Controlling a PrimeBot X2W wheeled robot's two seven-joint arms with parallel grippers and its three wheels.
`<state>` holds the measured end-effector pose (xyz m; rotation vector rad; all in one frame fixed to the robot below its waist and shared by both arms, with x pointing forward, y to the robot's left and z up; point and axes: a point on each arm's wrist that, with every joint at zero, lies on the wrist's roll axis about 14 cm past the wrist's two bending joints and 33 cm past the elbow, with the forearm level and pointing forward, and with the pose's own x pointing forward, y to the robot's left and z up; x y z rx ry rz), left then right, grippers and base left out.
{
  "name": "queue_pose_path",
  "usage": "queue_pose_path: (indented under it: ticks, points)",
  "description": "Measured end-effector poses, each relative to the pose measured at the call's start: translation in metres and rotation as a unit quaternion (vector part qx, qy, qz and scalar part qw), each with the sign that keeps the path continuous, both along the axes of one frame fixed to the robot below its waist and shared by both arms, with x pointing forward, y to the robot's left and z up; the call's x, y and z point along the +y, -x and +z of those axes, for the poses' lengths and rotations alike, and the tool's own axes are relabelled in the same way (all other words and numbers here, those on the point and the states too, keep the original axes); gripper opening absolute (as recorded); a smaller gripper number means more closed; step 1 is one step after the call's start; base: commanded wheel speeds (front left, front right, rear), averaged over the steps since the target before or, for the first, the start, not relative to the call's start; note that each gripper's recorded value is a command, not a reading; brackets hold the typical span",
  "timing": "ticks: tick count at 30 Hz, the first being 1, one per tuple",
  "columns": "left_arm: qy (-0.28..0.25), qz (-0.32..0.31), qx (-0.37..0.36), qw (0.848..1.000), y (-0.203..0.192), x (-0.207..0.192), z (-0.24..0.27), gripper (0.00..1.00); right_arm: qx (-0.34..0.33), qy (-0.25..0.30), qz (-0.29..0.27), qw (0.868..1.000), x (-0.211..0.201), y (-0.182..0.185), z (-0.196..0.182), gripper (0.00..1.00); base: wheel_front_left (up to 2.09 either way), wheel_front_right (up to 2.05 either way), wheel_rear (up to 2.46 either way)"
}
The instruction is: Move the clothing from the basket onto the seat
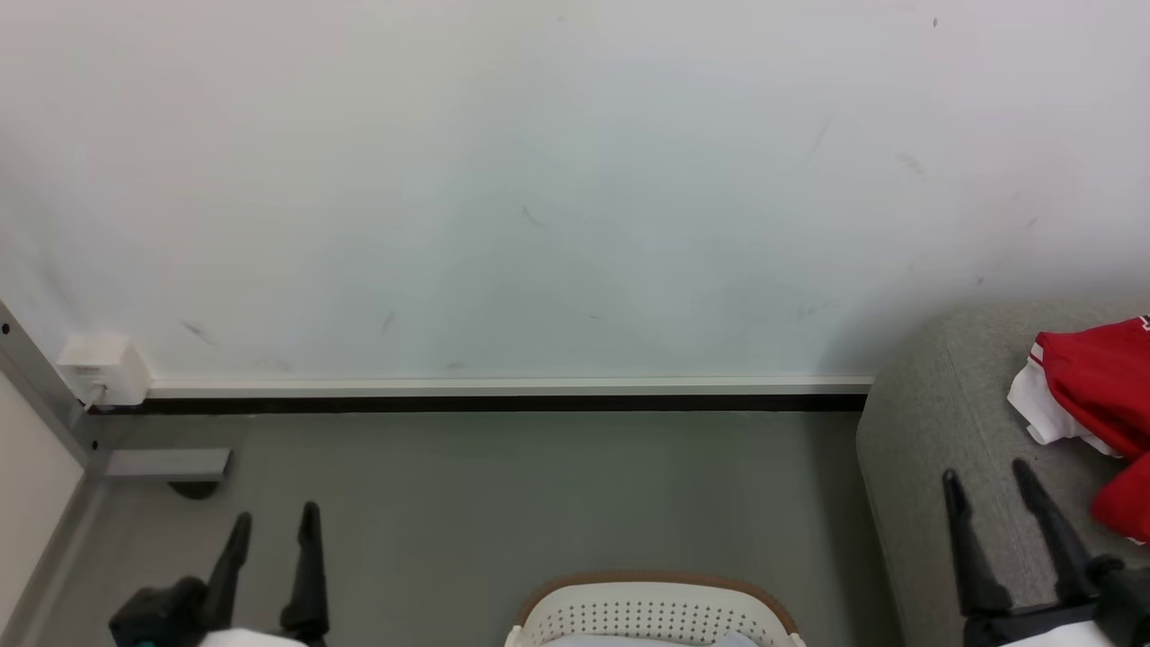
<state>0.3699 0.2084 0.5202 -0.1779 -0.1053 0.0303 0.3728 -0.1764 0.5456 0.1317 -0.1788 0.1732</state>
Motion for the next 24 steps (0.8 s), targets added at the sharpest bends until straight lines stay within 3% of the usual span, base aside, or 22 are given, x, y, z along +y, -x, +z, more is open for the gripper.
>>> queue_pose_path:
  ticks: [9, 24]
  points:
    - [0.007, -0.007, 0.019, 1.000, 0.010, -0.012, -0.019, 1.00, 0.020, -0.011, 0.015, 1.000, 0.023, 0.013, -0.016, 1.00, 0.00, 0.00, 0.00]
    - [0.008, -0.009, 0.015, 1.000, 0.010, -0.009, -0.019, 1.00, 0.024, -0.019, 0.006, 1.000, 0.019, 0.013, -0.018, 1.00, 0.00, 0.00, 0.00]
